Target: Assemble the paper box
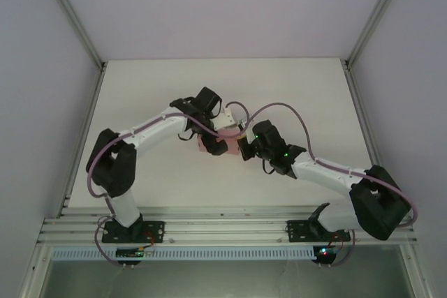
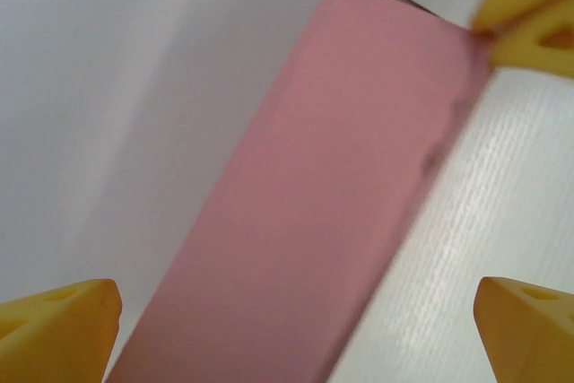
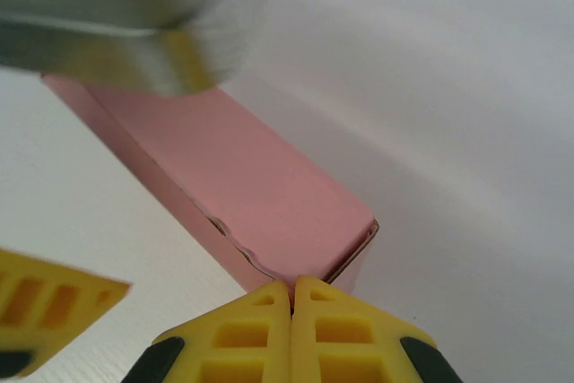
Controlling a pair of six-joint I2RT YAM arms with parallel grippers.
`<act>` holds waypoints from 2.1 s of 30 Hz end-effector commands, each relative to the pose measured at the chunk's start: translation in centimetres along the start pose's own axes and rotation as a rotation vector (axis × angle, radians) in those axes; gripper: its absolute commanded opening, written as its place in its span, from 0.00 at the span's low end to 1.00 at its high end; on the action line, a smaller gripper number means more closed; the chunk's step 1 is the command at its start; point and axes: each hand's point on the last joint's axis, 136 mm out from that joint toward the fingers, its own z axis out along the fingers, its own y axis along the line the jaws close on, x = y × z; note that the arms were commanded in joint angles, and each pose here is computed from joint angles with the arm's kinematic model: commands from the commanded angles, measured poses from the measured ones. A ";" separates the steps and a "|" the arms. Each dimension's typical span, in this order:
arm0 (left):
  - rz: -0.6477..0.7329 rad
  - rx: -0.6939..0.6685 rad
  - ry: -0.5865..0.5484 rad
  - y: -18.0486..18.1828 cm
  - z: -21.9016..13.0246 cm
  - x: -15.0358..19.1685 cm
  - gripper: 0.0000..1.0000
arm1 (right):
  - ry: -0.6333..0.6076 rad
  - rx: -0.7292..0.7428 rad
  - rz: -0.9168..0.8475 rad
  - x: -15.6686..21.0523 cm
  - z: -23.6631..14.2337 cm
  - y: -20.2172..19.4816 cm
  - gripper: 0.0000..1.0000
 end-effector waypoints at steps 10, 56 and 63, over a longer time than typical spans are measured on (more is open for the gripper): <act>-0.158 -0.277 -0.075 2.2 -6.4 3.4 1.00 | 0.163 -0.011 0.031 1.4 -0.3 0.3 0.00; -0.123 -0.261 -0.113 5.8 -6.4 5.6 1.00 | 0.169 -0.050 0.047 -2.6 1.8 -1.0 0.17; -0.224 -0.341 -0.122 6.5 -8.0 7.2 0.95 | 0.211 0.023 0.093 -3.0 1.1 -2.0 0.09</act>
